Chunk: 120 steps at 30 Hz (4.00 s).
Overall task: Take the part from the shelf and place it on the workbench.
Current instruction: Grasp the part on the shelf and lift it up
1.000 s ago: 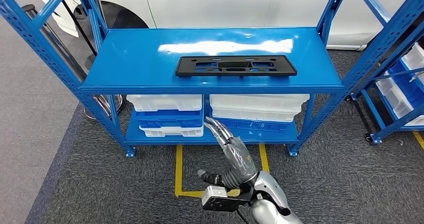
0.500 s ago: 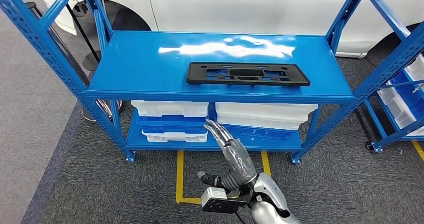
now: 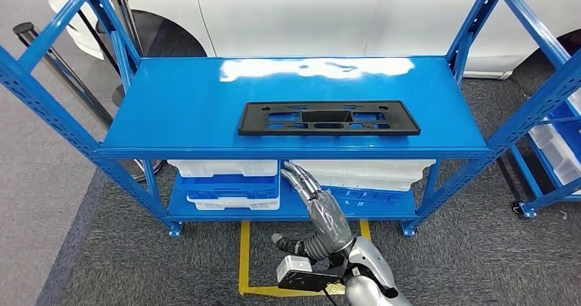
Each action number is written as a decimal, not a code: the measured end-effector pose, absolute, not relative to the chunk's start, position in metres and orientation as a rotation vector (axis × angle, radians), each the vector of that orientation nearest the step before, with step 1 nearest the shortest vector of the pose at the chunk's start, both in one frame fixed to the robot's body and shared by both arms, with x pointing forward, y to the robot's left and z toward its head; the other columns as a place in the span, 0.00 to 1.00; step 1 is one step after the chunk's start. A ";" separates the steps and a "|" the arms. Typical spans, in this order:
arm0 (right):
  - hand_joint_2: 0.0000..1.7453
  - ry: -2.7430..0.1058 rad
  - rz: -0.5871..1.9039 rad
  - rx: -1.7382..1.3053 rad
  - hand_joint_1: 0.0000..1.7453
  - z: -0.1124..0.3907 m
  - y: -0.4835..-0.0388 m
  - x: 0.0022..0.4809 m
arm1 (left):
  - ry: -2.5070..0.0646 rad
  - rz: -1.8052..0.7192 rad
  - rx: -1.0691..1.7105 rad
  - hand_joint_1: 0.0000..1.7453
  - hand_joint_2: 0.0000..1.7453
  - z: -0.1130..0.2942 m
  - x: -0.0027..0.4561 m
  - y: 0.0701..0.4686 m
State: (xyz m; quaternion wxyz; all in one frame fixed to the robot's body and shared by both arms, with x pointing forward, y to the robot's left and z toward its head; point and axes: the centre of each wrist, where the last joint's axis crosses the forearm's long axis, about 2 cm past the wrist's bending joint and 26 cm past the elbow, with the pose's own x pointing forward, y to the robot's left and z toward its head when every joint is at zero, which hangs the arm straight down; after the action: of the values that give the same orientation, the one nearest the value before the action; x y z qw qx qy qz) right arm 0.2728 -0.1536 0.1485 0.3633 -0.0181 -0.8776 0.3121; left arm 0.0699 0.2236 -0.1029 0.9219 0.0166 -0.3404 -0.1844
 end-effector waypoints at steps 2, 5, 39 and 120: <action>1.00 -2.257 0.803 -0.046 0.00 0.148 -0.154 0.272 | -0.694 -0.380 0.034 0.00 0.00 -0.103 0.067 0.224; 1.00 -2.258 0.806 -0.055 0.00 0.147 -0.154 0.272 | -0.691 -0.381 0.033 0.00 0.00 -0.104 0.066 0.224; 1.00 -2.295 0.832 -0.161 0.00 0.154 -0.163 0.271 | -0.695 -0.389 0.094 0.00 0.00 -0.103 0.072 0.226; 1.00 -1.885 1.509 -0.433 0.00 0.207 -0.311 0.354 | -0.689 -0.487 0.078 0.00 0.00 -0.100 0.084 0.223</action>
State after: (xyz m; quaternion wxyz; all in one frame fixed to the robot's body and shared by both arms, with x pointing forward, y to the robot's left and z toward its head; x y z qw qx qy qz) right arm 0.3537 -0.3114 0.2066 0.3376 -0.1661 -0.7233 0.5791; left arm 0.0842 0.2234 -0.1001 0.9115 0.0379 -0.3343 -0.2365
